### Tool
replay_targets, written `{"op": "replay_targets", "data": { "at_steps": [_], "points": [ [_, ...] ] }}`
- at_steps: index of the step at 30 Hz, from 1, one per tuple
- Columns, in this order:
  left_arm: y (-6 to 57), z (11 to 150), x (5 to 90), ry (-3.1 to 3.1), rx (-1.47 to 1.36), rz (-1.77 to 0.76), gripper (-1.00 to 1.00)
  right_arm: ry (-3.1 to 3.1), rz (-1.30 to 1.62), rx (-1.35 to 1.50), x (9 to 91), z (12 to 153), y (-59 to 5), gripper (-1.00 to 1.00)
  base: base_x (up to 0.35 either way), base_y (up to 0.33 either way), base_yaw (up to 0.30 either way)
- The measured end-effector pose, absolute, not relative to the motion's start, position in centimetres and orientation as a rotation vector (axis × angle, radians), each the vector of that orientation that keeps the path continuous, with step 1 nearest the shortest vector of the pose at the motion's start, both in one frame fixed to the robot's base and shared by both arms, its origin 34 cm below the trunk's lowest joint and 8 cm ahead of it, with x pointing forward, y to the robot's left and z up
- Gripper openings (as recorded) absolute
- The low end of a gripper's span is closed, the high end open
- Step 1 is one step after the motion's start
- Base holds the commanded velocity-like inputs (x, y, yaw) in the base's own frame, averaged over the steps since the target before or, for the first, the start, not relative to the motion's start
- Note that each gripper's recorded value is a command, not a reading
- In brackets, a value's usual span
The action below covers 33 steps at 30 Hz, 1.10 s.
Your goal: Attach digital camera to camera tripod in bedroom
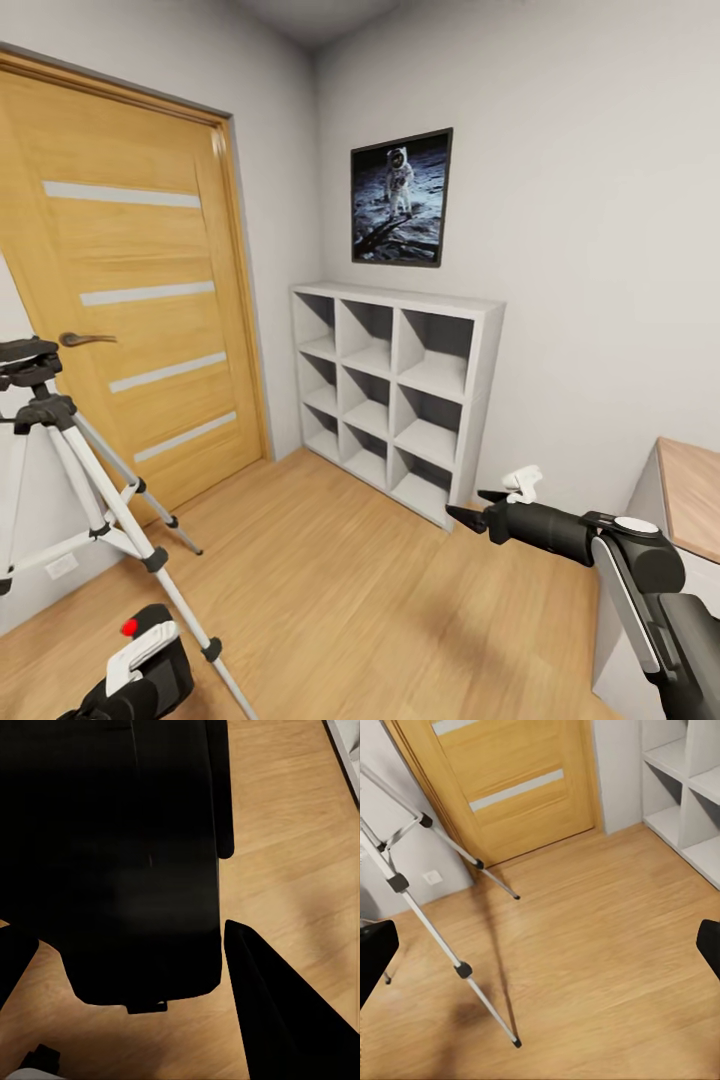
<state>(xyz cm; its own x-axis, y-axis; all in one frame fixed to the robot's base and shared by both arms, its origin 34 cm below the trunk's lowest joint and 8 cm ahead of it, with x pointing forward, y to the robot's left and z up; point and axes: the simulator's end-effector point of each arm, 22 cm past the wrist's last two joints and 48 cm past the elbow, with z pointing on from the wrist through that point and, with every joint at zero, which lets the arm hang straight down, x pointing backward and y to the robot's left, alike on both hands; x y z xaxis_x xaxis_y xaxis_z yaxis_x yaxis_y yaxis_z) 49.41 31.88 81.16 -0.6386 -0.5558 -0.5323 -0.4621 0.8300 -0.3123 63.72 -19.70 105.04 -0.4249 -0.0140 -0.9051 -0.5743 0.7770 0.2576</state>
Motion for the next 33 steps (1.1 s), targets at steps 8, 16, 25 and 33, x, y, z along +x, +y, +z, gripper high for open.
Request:
{"op": "replay_targets", "data": {
  "at_steps": [8,16,25,33],
  "points": [
    [32.1,82.6,49.3,2.362,-0.744,-0.194,-1.0,1.914,0.668,-0.449,63.4,106.6,-19.7,1.0,0.0,0.0,0.069],
    [32.1,83.4,48.5,2.363,-0.746,-0.199,-1.0,1.904,0.664,-0.452,63.1,108.1,-19.7,1.0,0.0,0.0,0.074],
    [31.9,85.0,47.8,2.313,-0.744,-0.33,-1.0,1.894,0.661,-0.456,62.7,109.8,-19.6,1.0,0.0,0.0,0.087],
    [32.1,86.4,47.4,2.284,-0.746,-0.374,-1.0,1.885,0.658,-0.459,62.4,111.2,-19.6,1.0,0.0,0.0,0.091]
  ]
}}
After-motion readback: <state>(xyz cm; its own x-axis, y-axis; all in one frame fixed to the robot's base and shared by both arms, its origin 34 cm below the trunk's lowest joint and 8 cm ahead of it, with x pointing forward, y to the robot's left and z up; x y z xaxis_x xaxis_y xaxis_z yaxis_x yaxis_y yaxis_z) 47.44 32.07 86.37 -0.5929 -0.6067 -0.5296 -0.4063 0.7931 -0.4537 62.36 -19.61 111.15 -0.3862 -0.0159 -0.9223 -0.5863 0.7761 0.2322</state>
